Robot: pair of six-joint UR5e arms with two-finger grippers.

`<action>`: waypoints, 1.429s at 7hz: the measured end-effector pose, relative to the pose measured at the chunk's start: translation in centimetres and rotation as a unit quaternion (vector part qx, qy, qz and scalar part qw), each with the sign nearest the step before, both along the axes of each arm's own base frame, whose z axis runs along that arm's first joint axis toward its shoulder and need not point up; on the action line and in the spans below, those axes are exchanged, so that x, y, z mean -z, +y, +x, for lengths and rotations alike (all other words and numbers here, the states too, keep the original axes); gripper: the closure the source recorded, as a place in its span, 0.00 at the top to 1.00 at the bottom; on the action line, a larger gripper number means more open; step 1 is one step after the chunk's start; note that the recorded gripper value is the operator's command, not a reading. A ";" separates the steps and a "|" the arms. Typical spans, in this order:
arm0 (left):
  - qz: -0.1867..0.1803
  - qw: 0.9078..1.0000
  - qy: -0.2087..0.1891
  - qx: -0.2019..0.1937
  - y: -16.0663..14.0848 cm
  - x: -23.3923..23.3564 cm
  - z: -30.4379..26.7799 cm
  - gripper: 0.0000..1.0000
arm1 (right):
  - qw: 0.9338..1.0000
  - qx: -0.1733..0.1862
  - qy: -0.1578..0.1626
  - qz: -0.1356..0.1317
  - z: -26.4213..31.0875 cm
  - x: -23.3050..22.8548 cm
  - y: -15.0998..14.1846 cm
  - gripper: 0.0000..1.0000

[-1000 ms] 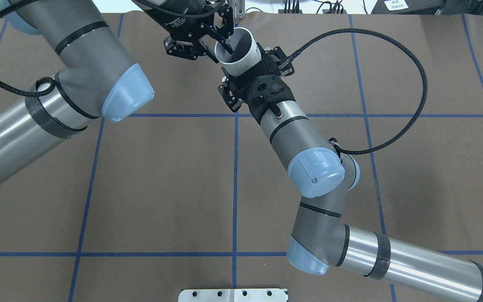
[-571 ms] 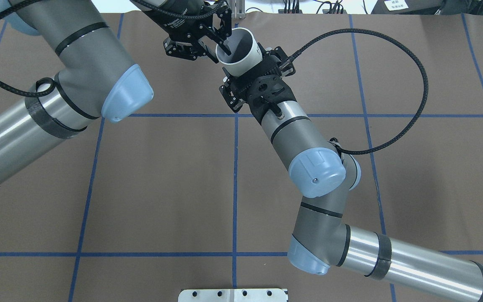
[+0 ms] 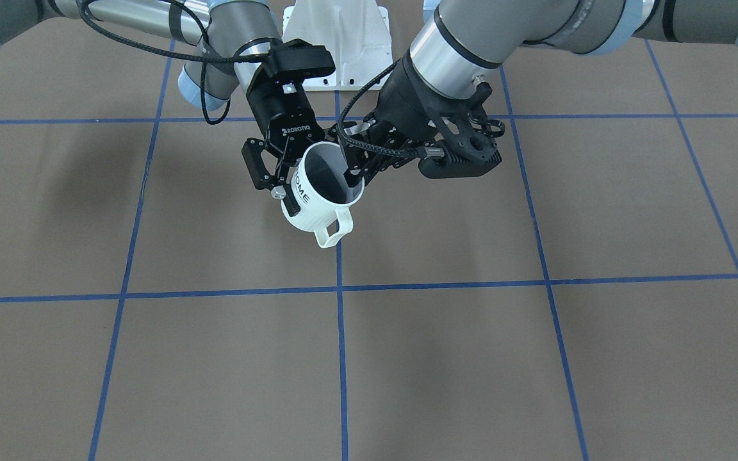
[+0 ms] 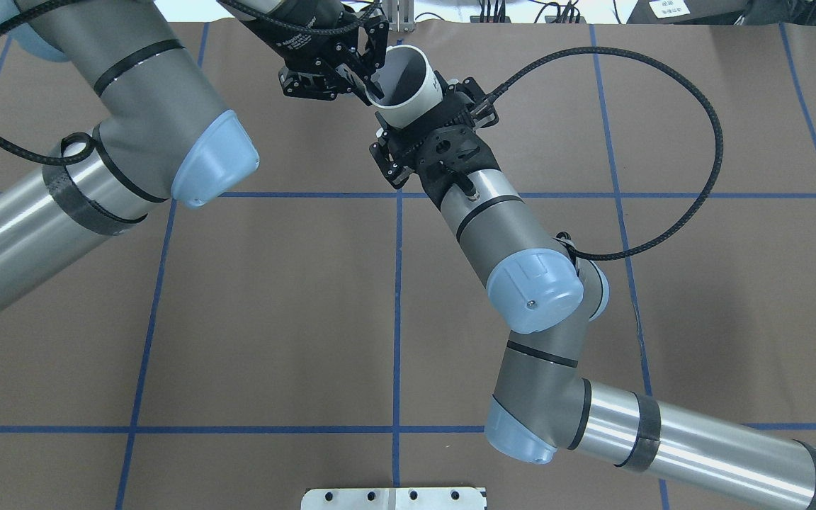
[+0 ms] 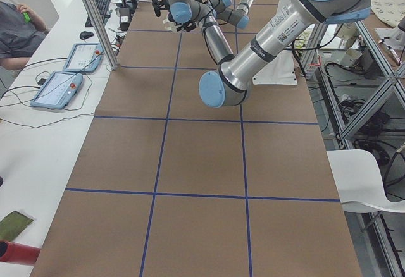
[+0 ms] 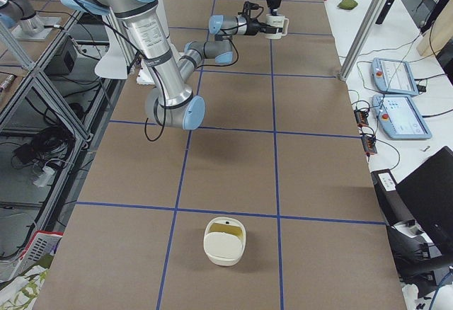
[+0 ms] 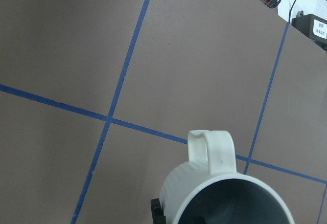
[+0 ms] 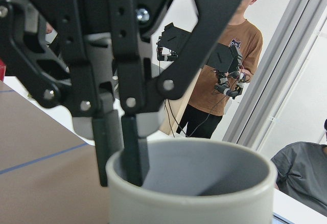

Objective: Left arm hands cup to right arm to dump lemon

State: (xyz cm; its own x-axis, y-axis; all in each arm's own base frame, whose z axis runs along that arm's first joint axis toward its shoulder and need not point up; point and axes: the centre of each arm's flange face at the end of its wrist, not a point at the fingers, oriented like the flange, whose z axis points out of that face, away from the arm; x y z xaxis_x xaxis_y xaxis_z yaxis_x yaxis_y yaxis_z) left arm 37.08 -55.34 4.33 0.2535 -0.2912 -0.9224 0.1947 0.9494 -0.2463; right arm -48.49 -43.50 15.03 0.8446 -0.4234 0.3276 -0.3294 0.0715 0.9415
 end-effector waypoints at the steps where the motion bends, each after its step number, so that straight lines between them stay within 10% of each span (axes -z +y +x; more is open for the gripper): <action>1: 0.000 1.000 0.000 0.000 0.0 -0.1 0.0 0.00 | 1.000 0.000 -0.003 0.001 0.1 0.2 0.0 0.98; 10: 0.000 1.000 -0.014 0.011 -1.9 -1.2 -0.4 0.00 | 1.000 -0.005 -0.024 0.002 2.7 -1.2 5.5 0.99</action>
